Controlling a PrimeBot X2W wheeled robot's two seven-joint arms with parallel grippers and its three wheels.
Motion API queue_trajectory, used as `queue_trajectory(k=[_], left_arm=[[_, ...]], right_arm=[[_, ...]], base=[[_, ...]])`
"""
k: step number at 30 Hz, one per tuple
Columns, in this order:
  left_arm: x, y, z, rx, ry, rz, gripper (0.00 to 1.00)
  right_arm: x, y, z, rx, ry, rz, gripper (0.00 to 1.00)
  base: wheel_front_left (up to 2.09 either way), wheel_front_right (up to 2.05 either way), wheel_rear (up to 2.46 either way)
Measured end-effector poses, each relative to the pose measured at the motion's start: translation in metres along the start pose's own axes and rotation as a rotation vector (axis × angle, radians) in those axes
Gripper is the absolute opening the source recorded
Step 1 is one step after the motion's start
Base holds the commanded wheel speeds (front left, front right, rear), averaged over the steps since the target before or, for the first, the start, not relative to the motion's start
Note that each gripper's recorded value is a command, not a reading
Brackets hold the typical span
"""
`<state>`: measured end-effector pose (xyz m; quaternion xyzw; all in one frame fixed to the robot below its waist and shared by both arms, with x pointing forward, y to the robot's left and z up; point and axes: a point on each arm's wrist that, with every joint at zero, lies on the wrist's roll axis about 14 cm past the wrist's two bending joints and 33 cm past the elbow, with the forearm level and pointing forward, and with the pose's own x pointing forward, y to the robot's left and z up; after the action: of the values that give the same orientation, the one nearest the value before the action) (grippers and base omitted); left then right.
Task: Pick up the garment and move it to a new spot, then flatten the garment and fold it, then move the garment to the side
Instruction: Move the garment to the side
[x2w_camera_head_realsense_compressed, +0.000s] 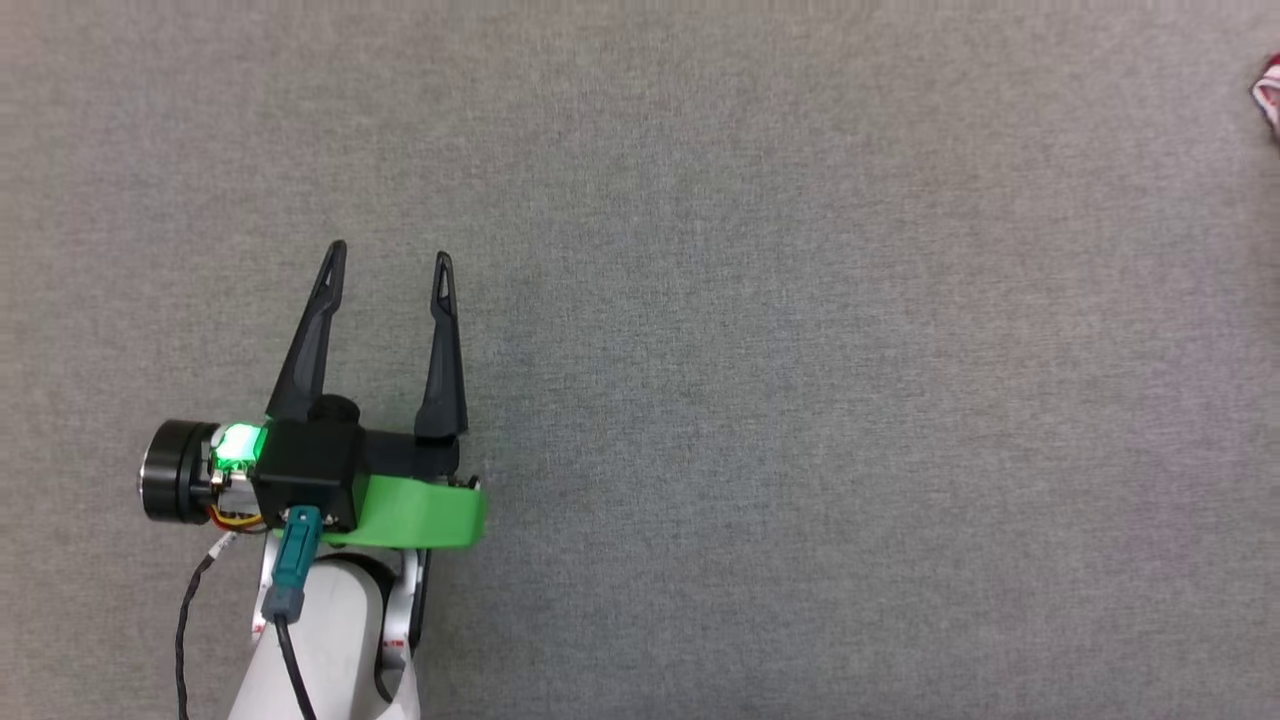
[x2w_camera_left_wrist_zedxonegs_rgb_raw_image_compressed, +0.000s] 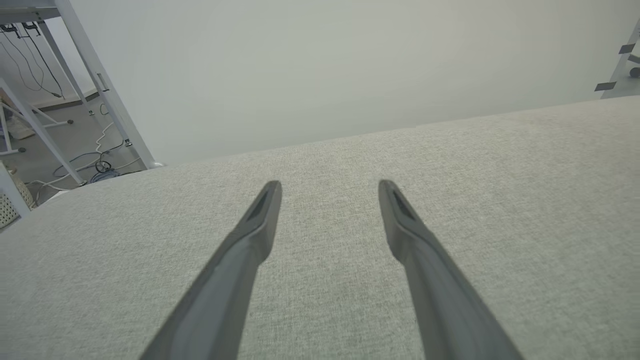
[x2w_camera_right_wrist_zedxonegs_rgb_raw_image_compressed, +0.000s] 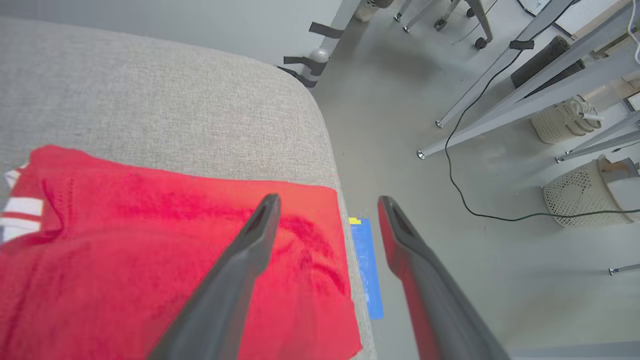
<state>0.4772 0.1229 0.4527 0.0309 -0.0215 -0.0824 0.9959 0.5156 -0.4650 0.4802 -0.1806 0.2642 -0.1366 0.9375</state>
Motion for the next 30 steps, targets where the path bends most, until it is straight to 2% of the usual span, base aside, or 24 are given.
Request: queue_trajectory(k=[7,13,18,23,30], left_arm=[[-0.021,0.004,0.02,0.003,-0.019,0.03,1.0],[-0.038,0.014,0.038,0.006,-0.044,0.073,1.0],[-0.051,0.021,0.053,0.006,-0.071,0.1,1.0],[-0.066,0.033,0.063,0.013,-0.084,0.145,1.0],[-0.086,0.047,0.071,0.02,-0.095,0.2,1.0]], right_arm=[[-0.034,-0.01,0.048,0.039,-0.283,-0.015,1.0],[-0.068,0.002,0.102,0.082,-0.563,-0.001,1.0],[-0.099,0.04,0.135,0.154,-0.738,0.058,1.0],[-0.141,0.092,0.164,0.211,-0.908,0.156,1.0],[-0.184,0.16,0.161,0.272,-0.963,0.304,1.0]], base=[[0.0,0.0,0.0],[0.0,0.0,0.0],[0.0,0.0,0.0],[0.0,0.0,0.0],[0.0,0.0,0.0]])
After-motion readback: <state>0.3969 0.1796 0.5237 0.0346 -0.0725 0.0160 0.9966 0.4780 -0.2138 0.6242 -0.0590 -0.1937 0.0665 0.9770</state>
